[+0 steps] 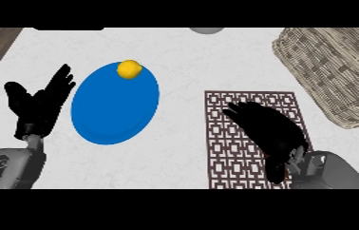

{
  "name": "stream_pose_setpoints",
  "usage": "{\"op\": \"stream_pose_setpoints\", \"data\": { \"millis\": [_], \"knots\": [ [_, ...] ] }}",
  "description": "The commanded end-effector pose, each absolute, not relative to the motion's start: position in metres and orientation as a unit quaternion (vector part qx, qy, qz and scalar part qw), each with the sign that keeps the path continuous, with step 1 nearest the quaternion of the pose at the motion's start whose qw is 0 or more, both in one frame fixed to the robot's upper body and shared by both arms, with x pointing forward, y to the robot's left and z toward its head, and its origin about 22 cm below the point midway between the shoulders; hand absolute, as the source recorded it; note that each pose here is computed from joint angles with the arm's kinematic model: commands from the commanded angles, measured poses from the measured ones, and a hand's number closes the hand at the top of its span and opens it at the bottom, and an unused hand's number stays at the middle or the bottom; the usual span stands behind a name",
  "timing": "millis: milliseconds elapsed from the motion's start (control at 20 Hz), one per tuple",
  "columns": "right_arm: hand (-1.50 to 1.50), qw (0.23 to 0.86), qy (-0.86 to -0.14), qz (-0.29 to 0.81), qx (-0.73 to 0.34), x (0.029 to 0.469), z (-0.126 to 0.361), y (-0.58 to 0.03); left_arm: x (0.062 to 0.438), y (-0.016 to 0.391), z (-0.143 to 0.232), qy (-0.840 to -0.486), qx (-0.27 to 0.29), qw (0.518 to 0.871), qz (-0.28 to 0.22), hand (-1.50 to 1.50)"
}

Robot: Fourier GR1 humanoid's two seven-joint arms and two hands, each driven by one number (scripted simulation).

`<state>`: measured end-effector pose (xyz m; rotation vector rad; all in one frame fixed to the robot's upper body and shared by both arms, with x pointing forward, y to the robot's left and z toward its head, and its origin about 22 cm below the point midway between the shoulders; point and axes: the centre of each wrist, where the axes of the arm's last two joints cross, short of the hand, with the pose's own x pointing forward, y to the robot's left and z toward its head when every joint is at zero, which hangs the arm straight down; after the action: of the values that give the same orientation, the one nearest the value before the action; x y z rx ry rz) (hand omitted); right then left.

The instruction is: Pick the sweet potato from the placemat and place it in the basket

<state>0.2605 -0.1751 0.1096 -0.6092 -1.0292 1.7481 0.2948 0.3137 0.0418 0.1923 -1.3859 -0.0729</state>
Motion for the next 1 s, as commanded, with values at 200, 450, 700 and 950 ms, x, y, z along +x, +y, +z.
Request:
{"op": "stream_pose_setpoints", "data": {
  "millis": [200, 450, 700, 950],
  "knots": [
    [-1.50, 0.490, -0.380, 0.738, -0.264, 0.263, 0.101, -0.204, 0.274, 0.325, 0.028, -0.634, 0.083, 0.768, -0.034, 0.00],
    [-1.50, 0.487, -0.392, 0.738, -0.254, 0.275, 0.100, -0.210, 0.281, 0.320, 0.039, -0.635, 0.092, 0.766, -0.037, 0.00],
    [-1.50, 0.496, -0.402, 0.739, -0.216, 0.270, 0.084, -0.208, 0.303, 0.312, 0.051, -0.641, 0.091, 0.761, -0.032, 0.00],
    [-1.50, 0.492, -0.401, 0.746, -0.201, 0.268, 0.100, -0.215, 0.277, 0.304, 0.044, -0.634, 0.079, 0.769, -0.021, 0.00]
  ]
}}
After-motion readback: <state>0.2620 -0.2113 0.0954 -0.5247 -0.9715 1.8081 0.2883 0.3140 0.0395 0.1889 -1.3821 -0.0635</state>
